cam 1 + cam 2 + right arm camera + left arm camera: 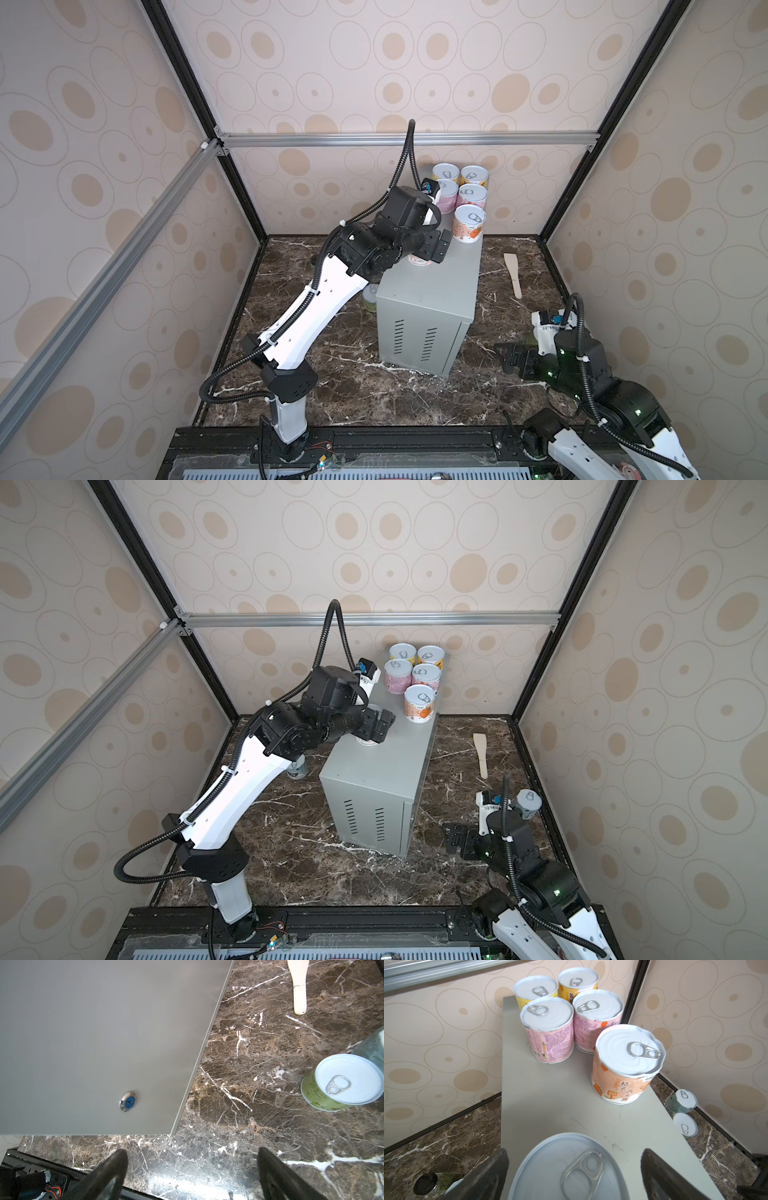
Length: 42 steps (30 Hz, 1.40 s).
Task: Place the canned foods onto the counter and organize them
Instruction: 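Carry the held orange-labelled can over the box top near the other cans, then lower the orange-labelled can onto the box top beside the orange can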
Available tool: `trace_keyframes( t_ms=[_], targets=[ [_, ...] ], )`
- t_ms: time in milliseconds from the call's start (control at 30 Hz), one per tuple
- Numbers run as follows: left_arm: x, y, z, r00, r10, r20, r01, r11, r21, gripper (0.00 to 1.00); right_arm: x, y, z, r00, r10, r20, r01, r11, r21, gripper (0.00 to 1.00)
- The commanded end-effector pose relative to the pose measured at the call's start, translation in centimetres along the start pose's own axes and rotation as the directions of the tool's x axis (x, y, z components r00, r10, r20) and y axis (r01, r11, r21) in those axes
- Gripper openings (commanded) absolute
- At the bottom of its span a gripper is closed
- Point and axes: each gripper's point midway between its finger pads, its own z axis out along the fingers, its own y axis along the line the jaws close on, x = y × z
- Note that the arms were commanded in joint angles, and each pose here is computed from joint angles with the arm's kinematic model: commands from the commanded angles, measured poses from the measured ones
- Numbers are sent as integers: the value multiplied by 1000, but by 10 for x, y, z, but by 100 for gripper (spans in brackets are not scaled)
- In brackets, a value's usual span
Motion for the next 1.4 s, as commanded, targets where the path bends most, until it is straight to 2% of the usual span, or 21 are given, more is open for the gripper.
trace_keyframes(
  t_ms=[0,167,333,500,633,733,933,1200,1367],
  targets=[
    [-34,4,-54,991,-1,132,-2,1000,23,99,-8,0,-12,999,-4,32,3,1000,6,99],
    [-30,10,-83,985,-7,173,-1,999,44,96,-12,1,-17,999,3,40,-3,1000,2,99],
    [-7,12,-100,979,-18,204,3,997,78,83,-13,-1,-21,999,6,45,-6,1000,13,99],
    [25,11,-102,975,-31,219,5,993,118,69,-11,-3,-20,999,7,41,-8,1000,24,99],
    [41,7,-93,978,-33,206,5,991,136,58,-9,-3,-17,999,12,30,-12,1000,24,99],
    [51,7,-84,979,-42,200,15,991,137,55,-9,-2,-14,1000,13,23,-14,1000,20,99],
    [55,2,-65,979,-53,198,25,990,139,53,-8,-2,-11,1000,10,17,-10,1000,23,99],
    [53,0,-44,972,-96,216,69,989,131,46,-6,-3,-3,1000,-6,4,6,999,36,99],
    [54,-6,-27,975,-101,200,74,988,137,45,-6,-5,0,1000,-18,-2,18,999,44,99]
  ],
)
